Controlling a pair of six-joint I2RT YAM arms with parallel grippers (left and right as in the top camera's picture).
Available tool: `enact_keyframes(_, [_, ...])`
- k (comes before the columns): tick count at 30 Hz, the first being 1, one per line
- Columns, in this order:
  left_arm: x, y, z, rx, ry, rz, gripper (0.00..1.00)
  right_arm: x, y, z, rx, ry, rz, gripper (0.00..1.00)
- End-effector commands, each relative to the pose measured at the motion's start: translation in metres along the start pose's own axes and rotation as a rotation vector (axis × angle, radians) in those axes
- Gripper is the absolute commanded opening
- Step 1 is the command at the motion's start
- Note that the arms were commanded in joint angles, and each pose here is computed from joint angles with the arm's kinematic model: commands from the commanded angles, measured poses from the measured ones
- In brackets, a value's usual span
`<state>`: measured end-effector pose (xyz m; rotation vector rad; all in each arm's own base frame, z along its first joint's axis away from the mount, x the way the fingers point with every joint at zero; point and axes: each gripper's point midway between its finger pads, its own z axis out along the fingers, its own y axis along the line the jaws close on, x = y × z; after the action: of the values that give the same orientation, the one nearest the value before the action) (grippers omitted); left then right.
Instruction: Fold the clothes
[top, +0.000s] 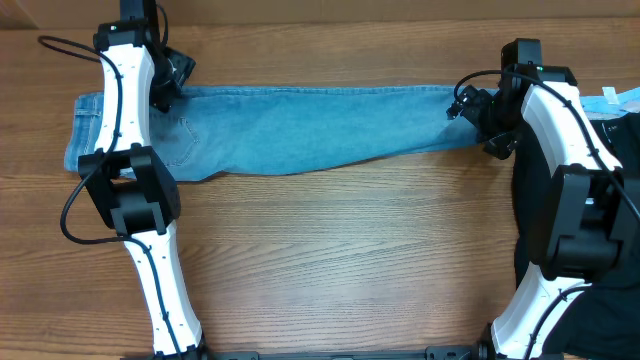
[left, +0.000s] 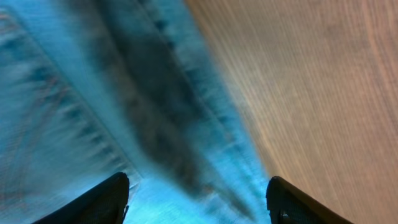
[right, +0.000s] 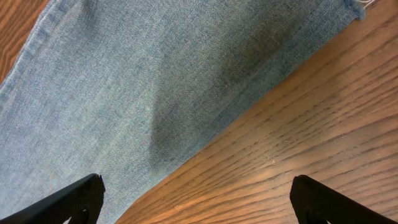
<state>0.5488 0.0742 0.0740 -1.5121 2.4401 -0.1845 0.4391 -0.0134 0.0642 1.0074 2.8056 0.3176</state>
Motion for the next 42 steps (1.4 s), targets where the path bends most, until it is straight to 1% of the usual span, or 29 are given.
enact_keyframes(1, [-0.018,0.003,-0.051,-0.054,-0.14,0.017,0.82,0.0,-0.001,0.001,0.01,-0.003,0.001,1.0])
enact_keyframes(3, [-0.012,0.004,-0.052,-0.089,-0.156,0.042,0.81,0.0,-0.001,0.001,0.01,-0.003,0.001,1.0])
enact_keyframes(4, [-0.011,0.006,-0.046,-0.108,-0.165,0.048,0.77,0.0,-0.001,0.001,0.01,-0.003,0.001,1.0])
enact_keyframes(5, [-0.009,0.008,-0.033,-0.132,-0.169,0.056,0.7,0.0,-0.001,0.001,0.01,-0.003,0.001,1.0])
enact_keyframes(6, [-0.007,0.009,-0.021,-0.138,-0.166,0.06,0.68,0.0,-0.001,0.001,0.01,-0.003,0.001,1.0])
enact_keyframes(7, [-0.007,0.009,-0.013,-0.138,-0.166,0.054,0.63,0.0,-0.001,0.001,0.01,-0.003,0.001,1.0])
enact_keyframes(8, [-0.01,0.01,-0.008,-0.129,-0.174,0.034,0.55,0.0,-0.001,0.001,0.01,-0.003,0.001,1.0])
enact_keyframes(9, [-0.016,0.007,-0.007,-0.111,-0.186,0.026,0.49,0.0,-0.001,0.001,0.01,-0.003,0.001,1.0])
enact_keyframes(11, [-0.02,0.008,-0.007,-0.106,-0.189,0.01,0.5,0.0,-0.001,0.001,0.01,-0.003,0.001,1.0])
enact_keyframes(13, [-0.019,0.015,-0.007,-0.139,-0.193,0.008,0.57,0.0,-0.001,0.001,0.01,-0.003,0.001,1.0])
enact_keyframes(15, [-0.016,0.022,0.0,-0.162,-0.182,-0.01,0.6,0.0,-0.001,0.001,0.01,-0.003,0.001,1.0])
enact_keyframes(18, [-0.01,0.034,0.018,-0.198,-0.168,-0.013,0.61,0.0,-0.001,0.001,0.01,-0.003,0.001,1.0])
enact_keyframes(19, [-0.01,0.035,0.022,-0.197,-0.168,-0.014,0.59,0.0,-0.001,0.001,0.01,-0.003,0.001,1.0])
enact_keyframes(20, [-0.012,0.032,0.023,-0.184,-0.173,-0.016,0.51,0.0,-0.001,0.001,0.01,-0.003,0.001,1.0])
enact_keyframes(21, [-0.015,0.03,0.021,-0.172,-0.181,-0.019,0.37,0.0,-0.001,0.001,0.01,-0.003,0.001,1.0])
enact_keyframes(23, [-0.021,0.028,0.021,-0.158,-0.191,-0.013,0.19,0.0,-0.001,0.001,0.01,-0.003,0.001,1.0])
enact_keyframes(25, [-0.023,0.031,0.021,-0.163,-0.19,-0.017,0.12,0.0,-0.001,0.001,0.01,-0.003,0.001,1.0])
enact_keyframes(26, [-0.023,0.032,0.021,-0.166,-0.188,-0.009,0.15,0.0,-0.001,0.001,0.01,-0.003,0.001,1.0])
enact_keyframes(27, [-0.022,0.033,0.021,-0.17,-0.185,-0.008,0.19,0.0,-0.001,0.001,0.01,-0.003,0.001,1.0])
enact_keyframes(28, [-0.022,0.034,0.021,-0.175,-0.182,-0.009,0.18,0.0,-0.001,0.001,0.01,-0.003,0.001,1.0])
enact_keyframes(29, [-0.022,0.034,0.021,-0.176,-0.182,-0.009,0.14,0.0,-0.001,0.001,0.01,-0.003,0.001,1.0])
enact_keyframes(30, [-0.023,0.031,0.022,-0.161,-0.187,-0.014,0.04,0.0,-0.001,0.001,0.01,-0.003,0.001,1.0])
enact_keyframes(31, [-0.025,0.026,0.022,-0.139,-0.193,-0.015,0.04,0.0,-0.001,0.001,0.01,-0.003,0.001,1.0])
enact_keyframes(32, [-0.03,0.011,0.014,-0.081,-0.199,0.02,0.04,0.0,-0.001,0.001,0.01,-0.003,0.001,1.0])
enact_keyframes(33, [-0.038,0.001,0.0,-0.052,-0.227,0.036,0.04,0.0,-0.001,0.001,0.01,-0.003,0.001,1.0])
enact_keyframes(35, [-0.054,-0.01,-0.029,-0.004,-0.274,0.022,0.04,0.0,-0.001,0.001,0.01,-0.003,0.001,1.0])
enact_keyframes(37, [-0.057,-0.012,-0.032,0.004,-0.281,0.017,0.04,0.0,-0.001,0.001,0.01,-0.003,0.001,1.0])
enact_keyframes(39, [-0.053,-0.011,-0.012,-0.008,-0.274,0.025,0.04,0.0,-0.001,0.001,0.01,-0.003,0.001,1.0])
enact_keyframes(42, [-0.047,-0.007,0.038,-0.041,-0.249,0.035,0.04,0.0,-0.001,0.001,0.01,-0.003,0.001,1.0])
